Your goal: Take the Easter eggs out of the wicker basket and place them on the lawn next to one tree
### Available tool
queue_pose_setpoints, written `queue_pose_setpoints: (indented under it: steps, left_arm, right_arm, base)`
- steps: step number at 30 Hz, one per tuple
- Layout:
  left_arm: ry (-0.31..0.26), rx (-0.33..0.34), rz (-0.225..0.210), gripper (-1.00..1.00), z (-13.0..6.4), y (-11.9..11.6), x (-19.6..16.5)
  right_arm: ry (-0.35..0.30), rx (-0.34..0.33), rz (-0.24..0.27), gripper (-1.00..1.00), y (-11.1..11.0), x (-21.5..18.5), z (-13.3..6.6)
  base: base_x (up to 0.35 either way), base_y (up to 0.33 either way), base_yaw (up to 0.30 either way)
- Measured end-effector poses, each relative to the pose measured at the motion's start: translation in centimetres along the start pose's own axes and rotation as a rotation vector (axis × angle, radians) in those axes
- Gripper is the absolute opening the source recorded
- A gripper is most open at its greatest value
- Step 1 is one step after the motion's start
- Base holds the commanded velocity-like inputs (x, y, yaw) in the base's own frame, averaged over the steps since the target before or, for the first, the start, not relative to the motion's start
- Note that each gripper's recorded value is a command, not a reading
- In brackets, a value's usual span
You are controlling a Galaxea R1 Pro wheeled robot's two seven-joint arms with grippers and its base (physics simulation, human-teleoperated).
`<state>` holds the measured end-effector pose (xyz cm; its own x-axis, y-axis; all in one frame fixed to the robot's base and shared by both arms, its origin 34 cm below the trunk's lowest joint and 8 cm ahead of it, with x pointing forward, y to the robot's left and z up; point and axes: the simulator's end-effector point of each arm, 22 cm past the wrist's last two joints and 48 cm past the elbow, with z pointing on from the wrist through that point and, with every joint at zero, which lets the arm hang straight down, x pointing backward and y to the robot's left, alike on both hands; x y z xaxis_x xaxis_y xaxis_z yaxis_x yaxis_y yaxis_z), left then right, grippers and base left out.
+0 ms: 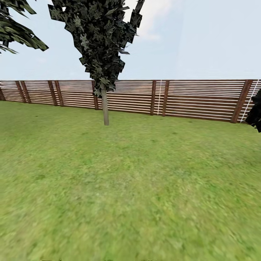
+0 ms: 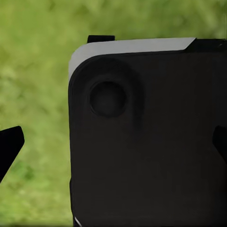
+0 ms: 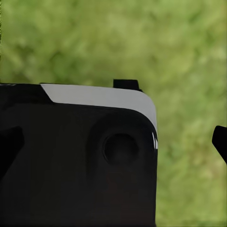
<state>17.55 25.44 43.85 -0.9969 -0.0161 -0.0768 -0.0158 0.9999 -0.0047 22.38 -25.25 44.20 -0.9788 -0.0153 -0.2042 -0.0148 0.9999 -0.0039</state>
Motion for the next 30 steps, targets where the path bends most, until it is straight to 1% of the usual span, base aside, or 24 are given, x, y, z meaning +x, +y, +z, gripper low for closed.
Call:
queue_pose_setpoints:
  steps: [9,30]
  left_arm:
    - [0.013,0.0,0.0,1.0,0.0,0.0,0.5]
    - [0.042,-0.002,-0.002,1.0,0.0,0.1,1.6]
  right_arm:
    - [0.012,0.0,0.0,1.0,0.0,0.5,0.0]
    - [0.038,-0.001,-0.002,1.0,0.0,1.5,0.0]
  base:
    - [0.0,0.0,0.144]
    - [0.0,0.0,0.186]
